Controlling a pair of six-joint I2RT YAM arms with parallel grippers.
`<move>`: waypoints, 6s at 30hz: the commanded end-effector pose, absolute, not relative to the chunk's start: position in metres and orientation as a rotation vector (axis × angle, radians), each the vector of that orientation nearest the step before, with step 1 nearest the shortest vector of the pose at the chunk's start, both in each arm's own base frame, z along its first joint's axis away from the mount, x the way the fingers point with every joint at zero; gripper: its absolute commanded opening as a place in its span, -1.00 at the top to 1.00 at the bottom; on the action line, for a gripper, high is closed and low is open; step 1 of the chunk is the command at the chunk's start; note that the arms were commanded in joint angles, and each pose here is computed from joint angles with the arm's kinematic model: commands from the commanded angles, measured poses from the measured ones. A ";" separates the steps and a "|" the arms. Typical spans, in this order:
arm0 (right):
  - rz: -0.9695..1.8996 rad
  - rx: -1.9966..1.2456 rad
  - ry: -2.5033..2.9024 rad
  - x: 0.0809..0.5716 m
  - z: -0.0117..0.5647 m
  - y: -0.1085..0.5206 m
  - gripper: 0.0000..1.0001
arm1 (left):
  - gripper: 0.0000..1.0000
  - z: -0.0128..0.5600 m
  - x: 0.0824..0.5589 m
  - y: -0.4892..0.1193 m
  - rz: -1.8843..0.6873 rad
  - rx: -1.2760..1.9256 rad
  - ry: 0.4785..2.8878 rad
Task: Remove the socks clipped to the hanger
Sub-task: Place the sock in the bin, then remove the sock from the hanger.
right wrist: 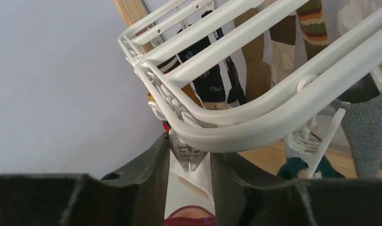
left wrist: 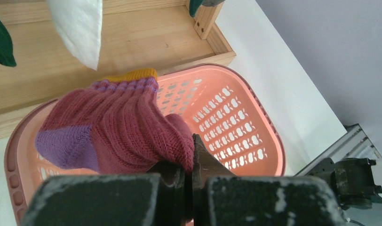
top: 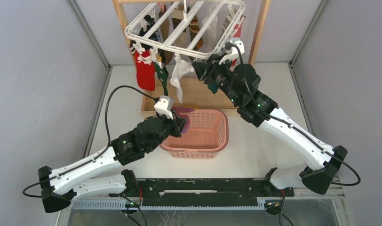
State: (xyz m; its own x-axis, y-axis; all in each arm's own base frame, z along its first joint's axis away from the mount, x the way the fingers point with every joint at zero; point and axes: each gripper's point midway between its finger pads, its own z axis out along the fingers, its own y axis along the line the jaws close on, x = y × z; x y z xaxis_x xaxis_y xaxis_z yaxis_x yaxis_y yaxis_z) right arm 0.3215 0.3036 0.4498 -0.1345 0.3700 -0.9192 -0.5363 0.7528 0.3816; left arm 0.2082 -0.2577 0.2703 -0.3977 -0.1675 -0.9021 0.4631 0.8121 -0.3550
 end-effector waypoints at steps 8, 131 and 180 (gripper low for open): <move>0.827 -0.157 1.511 0.304 0.455 0.293 -0.16 | 1.00 0.326 0.183 -0.245 -0.823 0.198 1.784; 0.462 -0.074 1.634 0.335 0.270 0.237 -0.61 | -1.00 0.273 0.224 -0.211 -0.520 0.098 1.876; 0.707 -0.087 1.503 0.361 0.324 0.204 -0.51 | -1.00 0.265 0.227 -0.219 -0.515 0.109 1.891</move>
